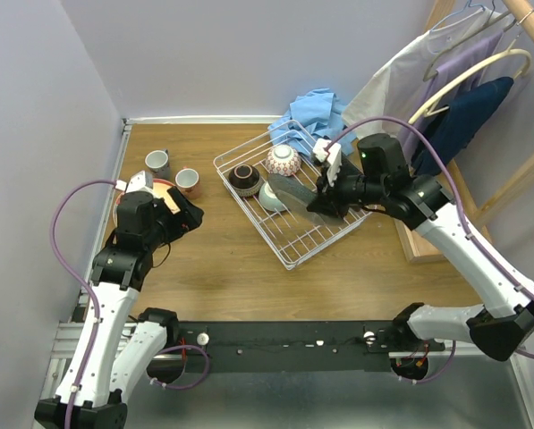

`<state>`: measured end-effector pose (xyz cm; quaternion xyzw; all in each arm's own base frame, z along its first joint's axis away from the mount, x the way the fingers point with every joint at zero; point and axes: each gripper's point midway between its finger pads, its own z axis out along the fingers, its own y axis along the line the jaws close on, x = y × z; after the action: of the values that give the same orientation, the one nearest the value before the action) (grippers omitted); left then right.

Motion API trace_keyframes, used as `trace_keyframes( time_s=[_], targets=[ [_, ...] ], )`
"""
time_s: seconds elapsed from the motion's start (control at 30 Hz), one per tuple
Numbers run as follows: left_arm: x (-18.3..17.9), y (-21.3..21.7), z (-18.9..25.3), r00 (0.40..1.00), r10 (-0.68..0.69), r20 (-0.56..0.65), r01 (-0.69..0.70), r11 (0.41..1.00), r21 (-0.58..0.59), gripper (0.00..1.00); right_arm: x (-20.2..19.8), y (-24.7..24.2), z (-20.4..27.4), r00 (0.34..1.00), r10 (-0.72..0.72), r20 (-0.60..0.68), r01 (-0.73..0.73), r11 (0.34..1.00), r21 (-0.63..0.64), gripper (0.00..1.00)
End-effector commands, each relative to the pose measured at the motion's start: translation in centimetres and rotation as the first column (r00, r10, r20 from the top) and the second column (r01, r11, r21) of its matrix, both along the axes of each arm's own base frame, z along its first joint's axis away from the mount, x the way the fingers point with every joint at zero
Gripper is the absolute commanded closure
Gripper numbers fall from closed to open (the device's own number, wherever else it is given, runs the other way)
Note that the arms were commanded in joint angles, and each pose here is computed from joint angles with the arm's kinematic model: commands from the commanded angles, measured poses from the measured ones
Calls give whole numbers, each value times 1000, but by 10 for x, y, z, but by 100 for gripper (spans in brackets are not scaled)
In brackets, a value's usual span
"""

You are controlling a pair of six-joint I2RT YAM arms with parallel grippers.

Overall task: Unload the mixed dishes from the dish rack
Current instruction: Place the plate at the center of the board.

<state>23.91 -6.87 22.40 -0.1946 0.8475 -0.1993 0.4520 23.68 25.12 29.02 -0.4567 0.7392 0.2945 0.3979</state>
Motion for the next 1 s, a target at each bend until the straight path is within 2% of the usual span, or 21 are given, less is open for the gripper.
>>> trace_keyframes(
  time_s=[0.0, 0.13, 0.2, 0.37, 0.7, 0.97],
  targets=[
    [4, -17, 14, 999, -47, 21, 49, 995, -83, 2, 8, 20, 53, 954, -6, 300, -13, 998, 60, 99],
    [6, -23, 20, 998, -63, 19, 64, 992, -111, 1, 7, 30, 52, 922, -26, 387, 25, 1000, 9, 99],
    [7, -26, 23, 998, -69, 14, 70, 989, -128, 1, -3, 45, 49, 903, 11, 430, -2, 1000, -21, 99],
    [8, -27, 27, 998, -61, 7, 61, 988, -141, 1, 0, 60, 32, 841, -19, 540, 97, 988, -116, 99],
    [4, -27, 44, 998, -56, 27, 60, 985, -161, 1, -19, 99, 19, 612, 56, 789, 204, 953, -225, 99],
    [3, -35, 49, 996, -78, 33, 83, 974, -210, 1, -35, 129, 4, 492, 114, 863, 257, 928, -269, 99]
  ],
)
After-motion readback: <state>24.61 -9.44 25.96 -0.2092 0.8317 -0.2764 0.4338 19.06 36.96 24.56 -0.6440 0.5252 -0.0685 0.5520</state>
